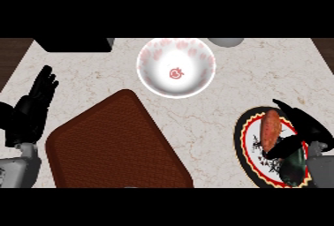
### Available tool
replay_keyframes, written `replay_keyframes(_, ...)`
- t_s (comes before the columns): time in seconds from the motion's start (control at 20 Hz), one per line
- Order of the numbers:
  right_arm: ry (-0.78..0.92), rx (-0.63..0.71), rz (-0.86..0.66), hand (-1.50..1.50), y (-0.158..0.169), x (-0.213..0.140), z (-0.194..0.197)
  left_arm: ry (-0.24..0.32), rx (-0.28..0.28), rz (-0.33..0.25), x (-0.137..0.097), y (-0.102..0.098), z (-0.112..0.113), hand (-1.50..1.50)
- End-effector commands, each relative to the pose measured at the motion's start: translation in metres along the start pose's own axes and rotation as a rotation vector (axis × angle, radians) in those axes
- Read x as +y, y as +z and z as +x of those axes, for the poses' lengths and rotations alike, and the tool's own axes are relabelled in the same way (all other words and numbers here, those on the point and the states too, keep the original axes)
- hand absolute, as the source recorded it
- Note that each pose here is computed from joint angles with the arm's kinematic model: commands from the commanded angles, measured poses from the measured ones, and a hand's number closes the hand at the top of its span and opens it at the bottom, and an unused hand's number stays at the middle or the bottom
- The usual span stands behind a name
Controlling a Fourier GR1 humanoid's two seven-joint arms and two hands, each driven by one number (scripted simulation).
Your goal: Pick the sweet potato from the plate and place it in the bowl
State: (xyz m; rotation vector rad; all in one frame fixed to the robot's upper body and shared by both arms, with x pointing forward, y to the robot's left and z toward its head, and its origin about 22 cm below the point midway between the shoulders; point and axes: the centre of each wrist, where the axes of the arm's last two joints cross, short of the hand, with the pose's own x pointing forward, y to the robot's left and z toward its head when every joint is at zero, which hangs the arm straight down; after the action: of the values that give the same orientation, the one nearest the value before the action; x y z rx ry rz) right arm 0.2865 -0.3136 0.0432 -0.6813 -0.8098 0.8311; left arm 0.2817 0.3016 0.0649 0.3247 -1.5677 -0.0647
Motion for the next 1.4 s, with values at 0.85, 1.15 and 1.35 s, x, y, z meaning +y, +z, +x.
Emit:
replay_keyframes(0.85, -0.032, -0.090, 0.033, 1.50, -0.051, 0.025, -0.007, -0.012, 0.010, 0.000, -0.001, -0.004, -0.008, 0.00)
replay_keyframes(1.15, 0.003, -0.100, -0.105, 1.50, -0.033, 0.060, 0.126, -0.012, -0.008, -0.038, -0.003, 0.002, 0.001, 0.00)
replay_keyframes(1.35, 0.096, -0.109, -0.178, 1.50, -0.014, 0.059, 0.218, 0.006, -0.068, -0.141, -0.027, -0.004, 0.009, 0.00)
